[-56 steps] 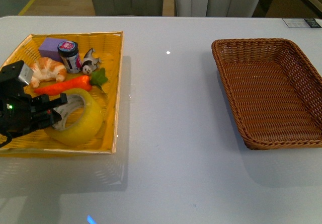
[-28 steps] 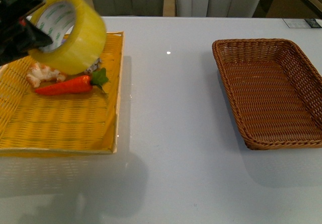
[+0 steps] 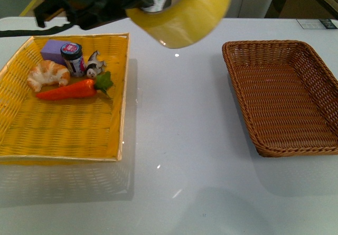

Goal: Move tape to another basket

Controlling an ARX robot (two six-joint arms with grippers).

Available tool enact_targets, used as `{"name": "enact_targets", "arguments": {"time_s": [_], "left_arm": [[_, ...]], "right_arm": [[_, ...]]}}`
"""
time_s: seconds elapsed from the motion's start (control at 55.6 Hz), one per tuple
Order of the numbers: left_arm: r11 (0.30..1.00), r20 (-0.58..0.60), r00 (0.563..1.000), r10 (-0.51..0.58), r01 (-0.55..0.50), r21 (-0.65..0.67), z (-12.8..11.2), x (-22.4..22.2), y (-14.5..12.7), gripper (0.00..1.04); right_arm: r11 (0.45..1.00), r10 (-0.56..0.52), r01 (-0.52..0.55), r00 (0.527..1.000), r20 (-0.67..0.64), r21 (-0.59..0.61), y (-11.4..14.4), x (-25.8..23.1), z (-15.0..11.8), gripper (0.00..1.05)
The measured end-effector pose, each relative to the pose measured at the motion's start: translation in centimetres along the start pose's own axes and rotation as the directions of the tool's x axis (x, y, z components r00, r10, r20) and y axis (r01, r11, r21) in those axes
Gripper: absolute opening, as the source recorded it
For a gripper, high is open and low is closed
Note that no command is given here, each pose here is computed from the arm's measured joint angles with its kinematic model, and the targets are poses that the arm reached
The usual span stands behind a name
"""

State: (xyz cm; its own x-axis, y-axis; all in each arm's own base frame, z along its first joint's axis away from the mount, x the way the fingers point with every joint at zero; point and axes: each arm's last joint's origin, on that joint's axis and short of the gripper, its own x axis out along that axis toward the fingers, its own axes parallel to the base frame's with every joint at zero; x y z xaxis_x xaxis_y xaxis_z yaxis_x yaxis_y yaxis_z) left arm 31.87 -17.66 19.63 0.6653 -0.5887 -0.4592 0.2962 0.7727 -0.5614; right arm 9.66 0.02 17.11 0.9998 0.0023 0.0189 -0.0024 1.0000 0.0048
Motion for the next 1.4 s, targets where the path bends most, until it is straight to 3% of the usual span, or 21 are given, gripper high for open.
{"name": "enact_targets", "arguments": {"time_s": [0.054,0.126,0.198,0.45,0.684,0.936,1.403], "left_arm": [[1.0,-0.011,1.0,-0.013,0.013,0.003,-0.4,0.1,-0.6,0.16],[1.0,-0.023,1.0,-0.017,0.018,0.006,-0.7,0.2,-1.0,0.16],[1.0,-0.03,0.999,-0.028,0.028,0.012,-0.9,0.1,-1.4,0.16],[0.999,-0.049,0.998,-0.032,0.034,0.032,-1.2,-0.2,-1.9,0.15],[0.997,-0.064,0.996,-0.057,0.06,0.044,-1.3,-0.6,-2.4,0.15],[0.997,-0.075,0.995,-0.062,0.066,0.049,-1.4,-0.6,-2.4,0.15],[0.994,-0.096,0.991,-0.093,0.098,0.05,-1.4,-0.6,-2.5,0.15]], "right_arm": [[1.0,0.011,-0.01,0.999,-0.034,0.019,0.0,0.1,-0.1,0.96],[0.982,0.084,-0.016,0.93,-0.358,0.19,-0.2,0.5,0.0,0.96],[0.967,0.107,0.008,0.894,-0.434,0.256,-0.5,1.7,0.5,0.96],[0.894,0.33,-0.194,0.895,-0.3,0.403,-0.6,8.2,5.5,0.96],[0.784,0.543,-0.359,0.792,-0.279,0.506,1.0,13.1,5.1,0.96],[0.692,0.648,-0.417,0.719,-0.253,0.589,2.6,16.1,5.0,0.96],[0.594,0.754,-0.479,0.611,-0.241,0.647,4.0,16.9,5.4,0.96]]}}
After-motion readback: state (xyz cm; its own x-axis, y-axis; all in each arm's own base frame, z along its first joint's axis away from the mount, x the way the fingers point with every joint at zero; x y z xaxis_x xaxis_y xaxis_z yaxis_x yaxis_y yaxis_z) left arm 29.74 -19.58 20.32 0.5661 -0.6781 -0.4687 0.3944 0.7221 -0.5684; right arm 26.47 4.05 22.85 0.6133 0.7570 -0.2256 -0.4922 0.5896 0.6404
